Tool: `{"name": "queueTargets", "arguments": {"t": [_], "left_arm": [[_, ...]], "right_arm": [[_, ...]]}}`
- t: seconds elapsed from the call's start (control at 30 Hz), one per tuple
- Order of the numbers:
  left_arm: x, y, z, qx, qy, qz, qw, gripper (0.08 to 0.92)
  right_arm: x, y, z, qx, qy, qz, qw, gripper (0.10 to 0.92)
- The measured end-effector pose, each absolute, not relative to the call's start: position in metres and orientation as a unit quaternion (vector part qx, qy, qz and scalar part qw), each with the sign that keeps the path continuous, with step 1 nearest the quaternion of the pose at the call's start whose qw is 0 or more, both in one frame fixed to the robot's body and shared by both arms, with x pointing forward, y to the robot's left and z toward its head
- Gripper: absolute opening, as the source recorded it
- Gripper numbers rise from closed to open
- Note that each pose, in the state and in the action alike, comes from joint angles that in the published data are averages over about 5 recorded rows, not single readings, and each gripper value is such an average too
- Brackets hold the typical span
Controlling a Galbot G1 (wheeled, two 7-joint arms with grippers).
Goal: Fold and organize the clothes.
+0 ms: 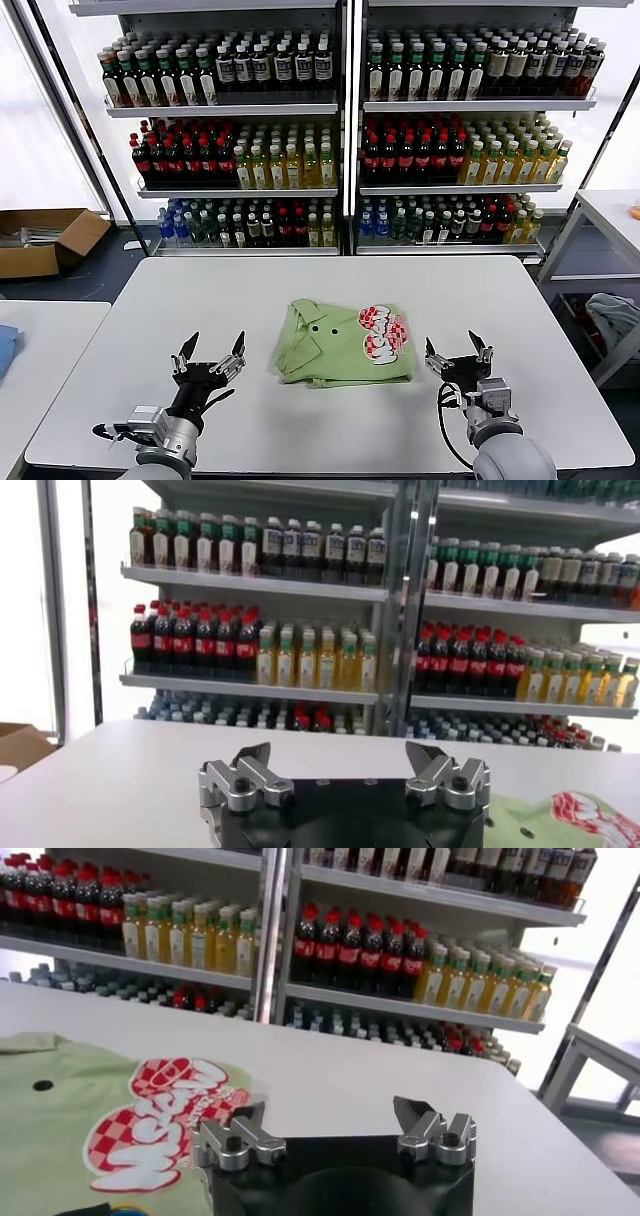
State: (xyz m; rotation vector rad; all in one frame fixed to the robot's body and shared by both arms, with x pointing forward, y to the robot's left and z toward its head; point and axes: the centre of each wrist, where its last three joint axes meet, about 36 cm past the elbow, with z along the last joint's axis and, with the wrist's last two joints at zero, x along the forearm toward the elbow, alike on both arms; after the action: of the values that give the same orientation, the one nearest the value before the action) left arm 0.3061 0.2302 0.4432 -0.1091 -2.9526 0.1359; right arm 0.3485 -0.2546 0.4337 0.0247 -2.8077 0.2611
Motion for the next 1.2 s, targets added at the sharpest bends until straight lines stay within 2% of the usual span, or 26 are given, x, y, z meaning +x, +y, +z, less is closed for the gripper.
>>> {"name": "queueTargets", "arguments": {"t": [1.2], "left_arm": [[0.3119, 0.2329, 0.4457, -0.049, -0.995, 0.034, 0.084, 0.823]], "right_arm": [[0.3521, -0.2570, 0.4375, 0.008, -0.985, 0.079, 0.156, 0.823]]}}
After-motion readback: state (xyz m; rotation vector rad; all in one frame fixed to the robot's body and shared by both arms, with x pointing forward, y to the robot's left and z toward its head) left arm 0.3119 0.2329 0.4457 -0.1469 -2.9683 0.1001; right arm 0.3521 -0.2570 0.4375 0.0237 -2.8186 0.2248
